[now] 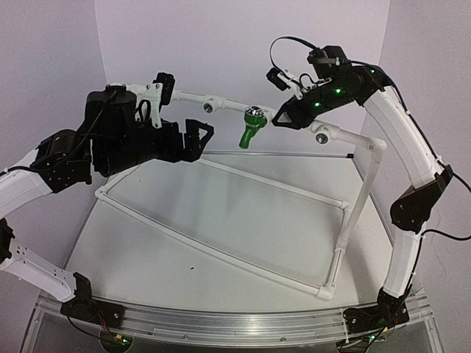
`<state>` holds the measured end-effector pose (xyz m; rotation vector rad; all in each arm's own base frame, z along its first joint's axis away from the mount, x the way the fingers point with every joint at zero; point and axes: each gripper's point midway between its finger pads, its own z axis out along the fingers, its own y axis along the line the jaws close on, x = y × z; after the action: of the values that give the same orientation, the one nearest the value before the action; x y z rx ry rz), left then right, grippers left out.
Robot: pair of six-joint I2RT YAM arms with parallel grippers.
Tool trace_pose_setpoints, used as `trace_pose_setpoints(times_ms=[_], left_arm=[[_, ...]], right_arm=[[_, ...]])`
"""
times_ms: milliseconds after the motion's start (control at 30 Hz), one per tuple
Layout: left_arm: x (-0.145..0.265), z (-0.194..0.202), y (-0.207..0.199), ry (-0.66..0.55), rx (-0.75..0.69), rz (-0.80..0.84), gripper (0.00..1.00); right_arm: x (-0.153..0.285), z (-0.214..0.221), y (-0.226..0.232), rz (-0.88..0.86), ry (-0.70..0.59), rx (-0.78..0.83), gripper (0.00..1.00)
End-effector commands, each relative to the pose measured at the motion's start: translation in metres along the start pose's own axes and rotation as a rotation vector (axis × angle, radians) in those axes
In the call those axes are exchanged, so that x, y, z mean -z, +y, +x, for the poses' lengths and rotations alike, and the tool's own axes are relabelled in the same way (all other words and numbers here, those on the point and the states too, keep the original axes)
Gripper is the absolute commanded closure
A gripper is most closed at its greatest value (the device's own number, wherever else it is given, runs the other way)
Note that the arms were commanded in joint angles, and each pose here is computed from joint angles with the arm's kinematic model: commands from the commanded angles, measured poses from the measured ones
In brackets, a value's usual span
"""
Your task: Install the water faucets
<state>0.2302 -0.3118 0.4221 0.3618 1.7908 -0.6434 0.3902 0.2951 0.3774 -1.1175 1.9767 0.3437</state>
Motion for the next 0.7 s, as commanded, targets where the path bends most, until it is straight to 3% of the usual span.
trace_pose_setpoints(times_ms=[0,67,267,667], left_arm=[[-0.003,-0.016,0.017,-0.039,0.074,-0.020,0.00],[-0.007,-0.016,0.025,-0.023,0.075,-0.040,0.00],[-0.016,-0.021,0.048,0.014,0.078,-0.120,0.00],[-0.047,0.026,0.112,0.236,0.152,-0.244,0.00]], right_arm=[[-0.026,0.025,-0.090,0.323,0.079,-0.013,0.43],[-0.021,0.028,-0.102,0.357,0.082,-0.018,0.34],[-0.006,0.039,-0.145,0.494,0.108,-0.012,0.22],[0.011,0.047,-0.224,0.707,0.084,-0.026,0.13]])
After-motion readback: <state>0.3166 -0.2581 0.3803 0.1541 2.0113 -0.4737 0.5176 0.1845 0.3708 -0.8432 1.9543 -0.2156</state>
